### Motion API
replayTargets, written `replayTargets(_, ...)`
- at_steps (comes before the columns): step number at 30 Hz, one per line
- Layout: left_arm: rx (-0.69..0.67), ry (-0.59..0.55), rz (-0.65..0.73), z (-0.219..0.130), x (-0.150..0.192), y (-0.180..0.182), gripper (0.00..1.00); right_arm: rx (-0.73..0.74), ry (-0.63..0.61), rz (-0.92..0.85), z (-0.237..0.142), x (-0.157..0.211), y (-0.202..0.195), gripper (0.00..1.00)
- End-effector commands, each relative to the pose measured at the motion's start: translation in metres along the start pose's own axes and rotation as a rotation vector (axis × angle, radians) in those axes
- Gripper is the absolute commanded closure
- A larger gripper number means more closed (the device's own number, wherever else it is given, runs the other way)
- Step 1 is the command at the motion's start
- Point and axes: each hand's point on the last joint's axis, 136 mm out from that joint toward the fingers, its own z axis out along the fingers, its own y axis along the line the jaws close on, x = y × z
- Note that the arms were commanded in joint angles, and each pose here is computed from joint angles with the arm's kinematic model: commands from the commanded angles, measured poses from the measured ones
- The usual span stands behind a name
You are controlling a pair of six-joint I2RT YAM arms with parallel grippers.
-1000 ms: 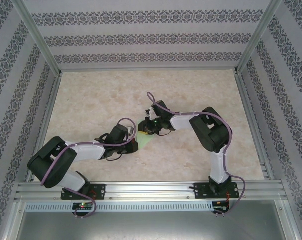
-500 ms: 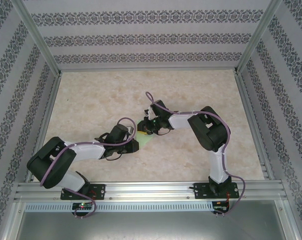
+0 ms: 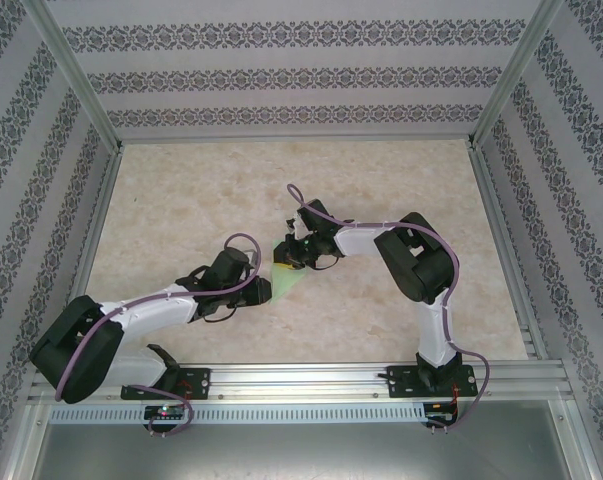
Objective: Fold a paper plane with a square sheet of paper (pick it up from the middle)
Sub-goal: Fourth fold the wing at the center of the table.
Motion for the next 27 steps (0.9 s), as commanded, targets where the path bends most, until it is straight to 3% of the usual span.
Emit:
replayTargets(1, 0.018, 0.021, 0.003, 0.002, -0.003, -0.004, 0.74, 0.114, 0.030, 0.038, 0.012, 0.013, -0.033, 0.82)
replayTargets(13, 0.017, 0.032, 0.007, 0.016, -0.008, -0.007, 0.74, 0.119, 0.024, 0.043, 0.012, 0.012, -0.032, 0.82)
replayTargets(21, -0.014, 0.074, 0.005, 0.023, 0.000, 0.002, 0.91, 0.119, 0.018, 0.050, 0.012, 0.012, -0.033, 0.82)
replayTargets(27, -0.043, 0.093, 0.001, 0.024, 0.007, 0.011, 0.96, 0.121, 0.017, 0.053, 0.012, 0.011, -0.034, 0.82)
